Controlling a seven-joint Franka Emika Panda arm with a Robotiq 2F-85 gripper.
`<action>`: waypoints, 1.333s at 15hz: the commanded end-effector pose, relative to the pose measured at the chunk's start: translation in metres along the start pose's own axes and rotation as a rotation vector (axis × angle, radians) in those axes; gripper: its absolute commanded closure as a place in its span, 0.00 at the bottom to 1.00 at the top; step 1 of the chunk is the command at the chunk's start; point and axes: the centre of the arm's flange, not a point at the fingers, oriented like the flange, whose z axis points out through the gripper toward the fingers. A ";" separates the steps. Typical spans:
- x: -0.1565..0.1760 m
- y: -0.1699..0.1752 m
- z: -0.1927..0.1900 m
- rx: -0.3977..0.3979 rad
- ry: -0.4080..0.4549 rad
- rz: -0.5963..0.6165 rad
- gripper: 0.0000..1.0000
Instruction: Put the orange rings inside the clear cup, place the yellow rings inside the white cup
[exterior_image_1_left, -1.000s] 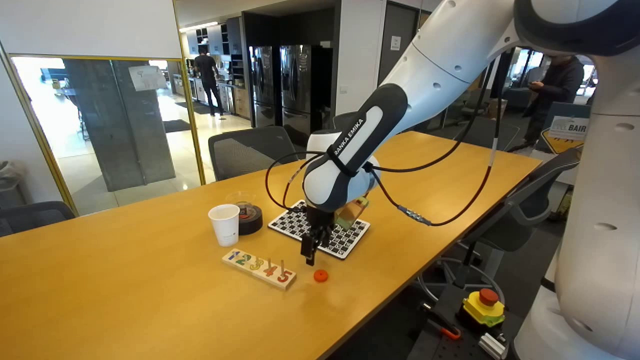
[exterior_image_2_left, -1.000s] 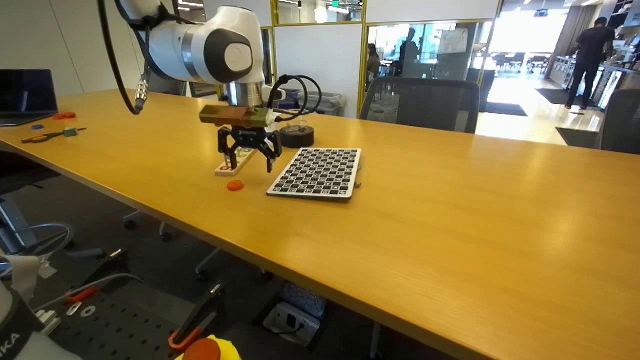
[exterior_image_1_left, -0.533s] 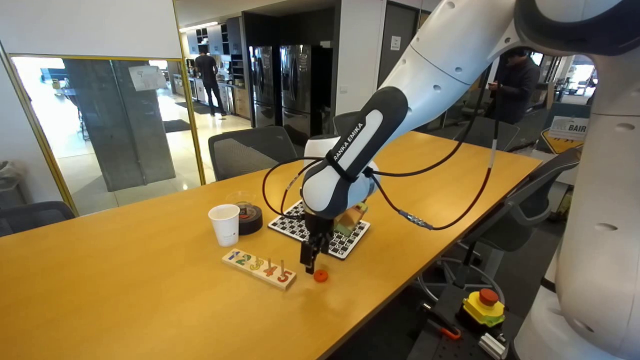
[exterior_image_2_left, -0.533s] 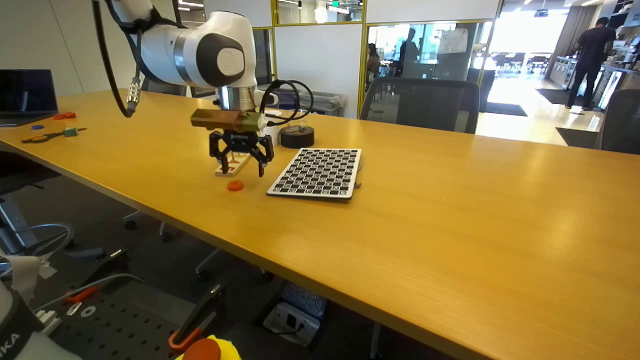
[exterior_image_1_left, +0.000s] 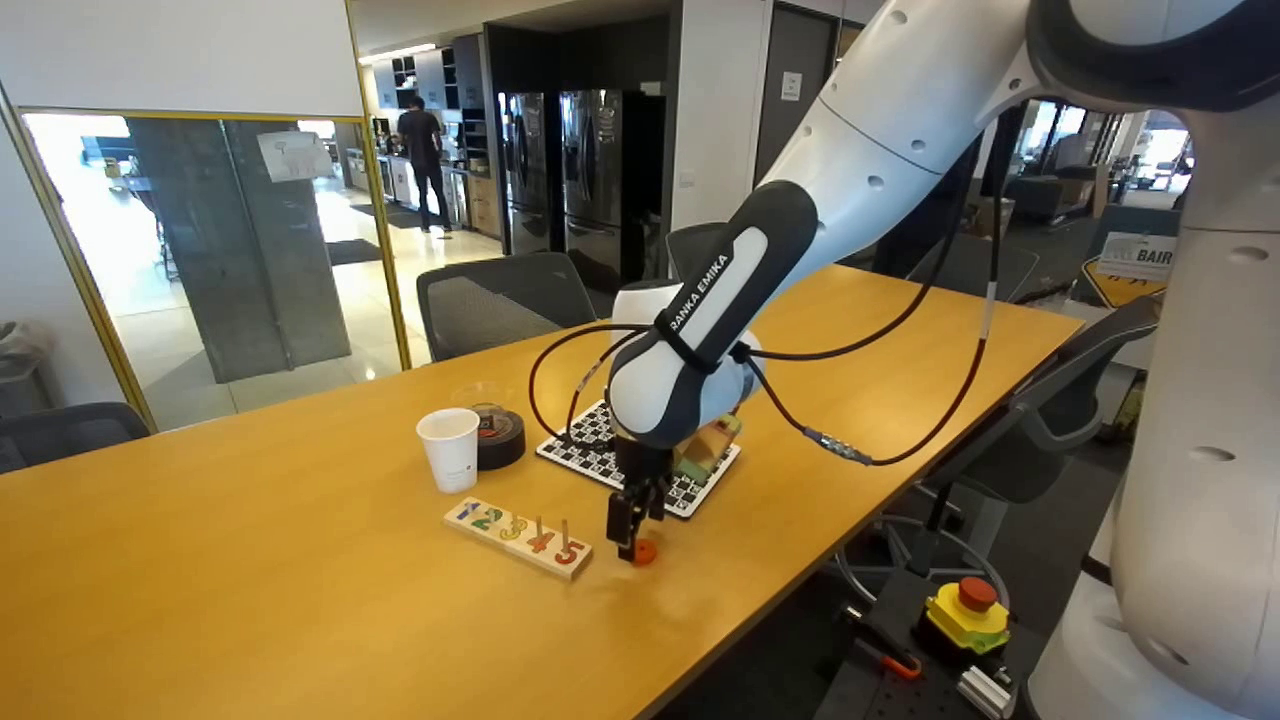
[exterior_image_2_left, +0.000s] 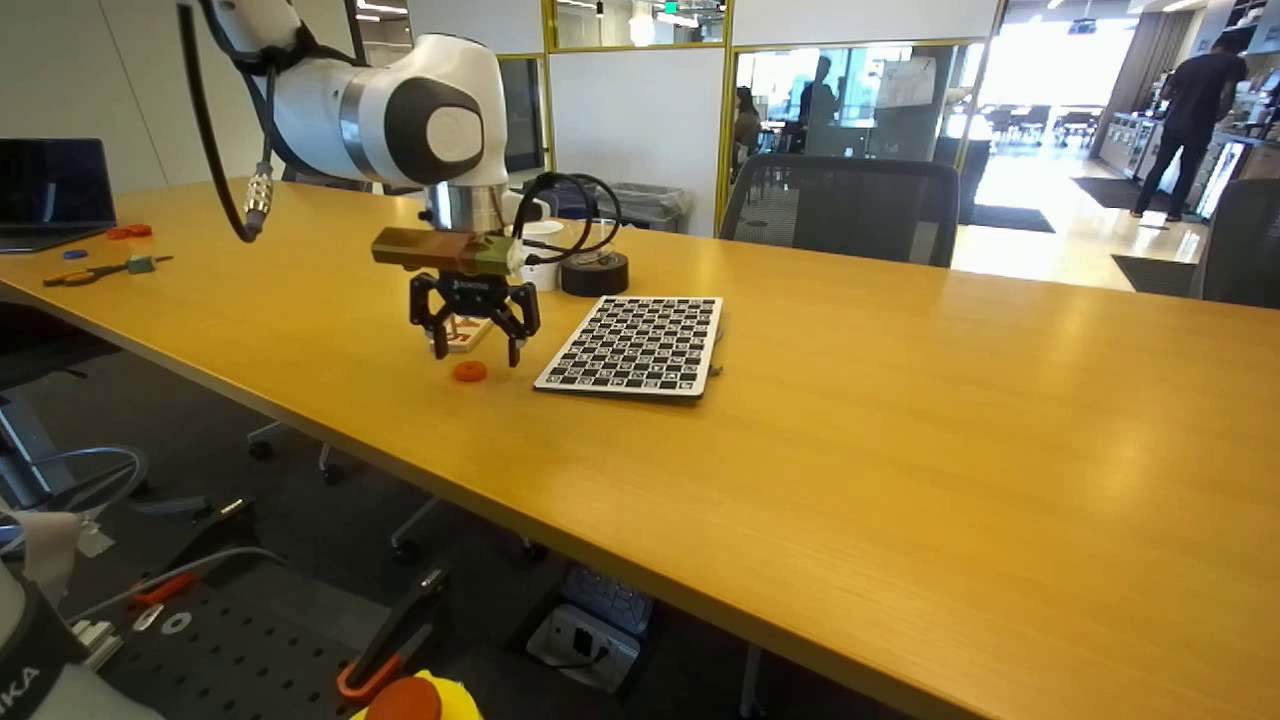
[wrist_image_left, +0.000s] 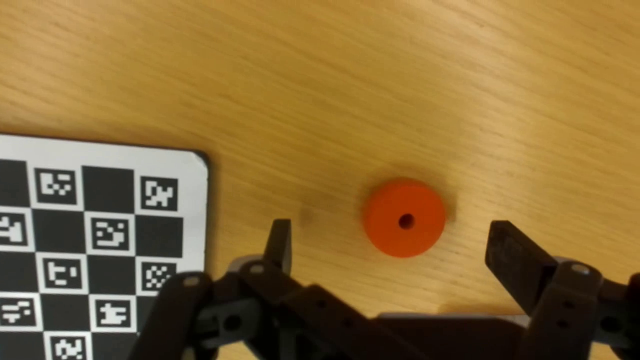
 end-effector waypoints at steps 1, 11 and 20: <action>-0.003 -0.006 0.001 0.031 0.013 -0.002 0.00; -0.005 -0.009 0.006 0.052 0.020 0.038 0.32; 0.003 0.006 -0.013 0.004 0.041 0.082 0.78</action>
